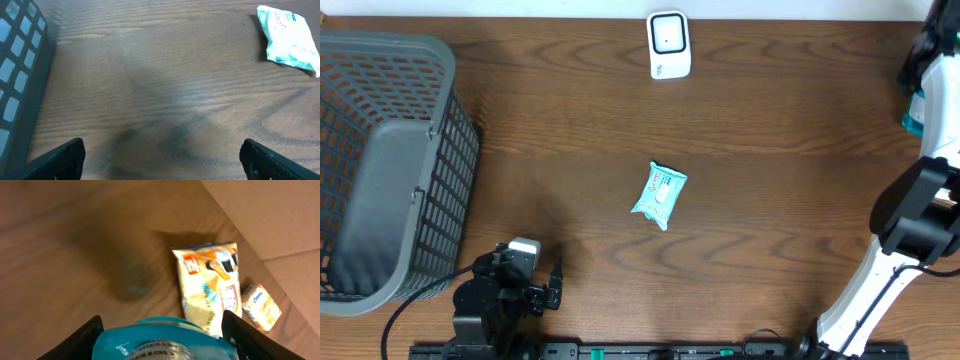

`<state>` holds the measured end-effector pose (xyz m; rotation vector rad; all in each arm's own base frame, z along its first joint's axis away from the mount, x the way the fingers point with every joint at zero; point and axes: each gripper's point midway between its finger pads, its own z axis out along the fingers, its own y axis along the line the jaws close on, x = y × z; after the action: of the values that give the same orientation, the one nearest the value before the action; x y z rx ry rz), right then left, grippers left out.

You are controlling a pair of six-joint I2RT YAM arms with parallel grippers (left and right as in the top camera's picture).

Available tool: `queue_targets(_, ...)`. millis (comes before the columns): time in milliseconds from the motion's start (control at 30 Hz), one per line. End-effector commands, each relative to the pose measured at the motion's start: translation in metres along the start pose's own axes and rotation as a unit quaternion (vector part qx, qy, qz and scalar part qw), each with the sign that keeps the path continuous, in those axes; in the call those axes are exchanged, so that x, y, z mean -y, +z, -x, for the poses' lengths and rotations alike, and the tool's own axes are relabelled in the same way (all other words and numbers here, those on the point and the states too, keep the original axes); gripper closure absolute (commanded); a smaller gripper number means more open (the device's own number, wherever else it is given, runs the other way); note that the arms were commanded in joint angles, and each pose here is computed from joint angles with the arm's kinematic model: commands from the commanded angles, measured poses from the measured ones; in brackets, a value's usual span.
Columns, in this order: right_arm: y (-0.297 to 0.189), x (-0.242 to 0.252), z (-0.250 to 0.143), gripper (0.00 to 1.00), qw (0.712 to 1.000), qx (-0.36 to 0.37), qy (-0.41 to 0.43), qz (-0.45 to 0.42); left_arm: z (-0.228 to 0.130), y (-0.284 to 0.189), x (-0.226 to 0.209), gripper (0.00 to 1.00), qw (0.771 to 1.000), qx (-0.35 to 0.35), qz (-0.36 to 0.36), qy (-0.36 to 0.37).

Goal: Scan the item barcode
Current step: 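Swing the right arm right and set the bottle at the table edge, then move the right gripper over the green wipes pack and lower it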

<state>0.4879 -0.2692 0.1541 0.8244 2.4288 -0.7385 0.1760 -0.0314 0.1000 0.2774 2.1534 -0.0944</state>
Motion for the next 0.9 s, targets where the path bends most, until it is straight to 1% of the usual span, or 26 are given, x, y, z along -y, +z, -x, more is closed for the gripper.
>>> queue_targets(0,0.003,0.036,0.006,0.52,0.998,0.011,0.032,-0.05,0.002,-0.001,0.002,0.01,1.0,0.005,-0.007,-0.003)
queue_targets(67,0.006,0.047,0.006,0.44,0.997,0.01,0.046,-0.055,0.002,-0.001,0.002,0.01,1.0,0.005,-0.007,-0.003)
queue_targets(100,0.006,0.051,0.007,0.37,0.997,0.009,0.05,-0.058,0.002,-0.001,0.002,0.01,1.0,0.005,-0.007,-0.003)
queue_targets(133,0.007,0.056,0.007,0.25,0.997,0.009,0.052,-0.06,0.002,-0.001,0.002,0.01,1.0,0.005,-0.007,-0.003)
queue_targets(167,0.005,0.06,0.007,0.01,0.997,0.007,0.055,-0.06,0.002,-0.001,0.002,0.01,1.0,0.005,-0.007,-0.003)
queue_targets(233,-0.004,0.065,0.008,0.01,0.996,0.008,0.078,-0.052,0.002,-0.001,0.002,0.01,1.0,0.005,-0.007,-0.003)
queue_targets(367,-0.05,0.053,0.026,0.01,0.993,0.035,0.106,0.036,0.002,-0.001,0.002,0.01,1.0,0.005,-0.007,-0.003)
queue_targets(433,-0.095,0.04,0.038,0.01,0.985,0.059,0.12,0.109,0.002,-0.001,0.002,0.01,1.0,0.005,-0.007,-0.003)
queue_targets(500,-0.144,0.024,0.041,0.01,0.969,0.067,0.139,0.194,0.002,-0.001,0.002,0.01,1.0,0.005,-0.007,-0.003)
queue_targets(533,-0.177,0.01,0.039,0.01,0.953,0.065,0.145,0.256,0.002,-0.001,0.002,0.01,1.0,0.005,-0.007,-0.003)
queue_targets(600,-0.224,-0.012,0.03,0.01,0.928,0.054,0.139,0.342,0.002,-0.001,0.002,0.02,1.0,0.005,-0.007,-0.003)
queue_targets(667,-0.264,-0.033,0.012,0.01,0.905,0.029,0.119,0.408,0.002,-0.001,0.002,0.01,1.0,0.005,-0.007,-0.003)
queue_targets(733,-0.291,-0.048,-0.009,0.01,0.889,-0.005,0.105,0.445,0.002,-0.001,0.002,0.01,1.0,0.005,-0.007,-0.003)
queue_targets(800,-0.32,-0.071,-0.04,0.01,0.872,-0.058,0.084,0.478,0.002,-0.001,0.002,0.01,1.0,0.005,-0.007,-0.003)
queue_targets(867,-0.337,-0.089,-0.063,0.01,0.863,-0.094,0.063,0.493,0.002,-0.001,0.002,0.01,1.0,0.005,-0.007,-0.003)
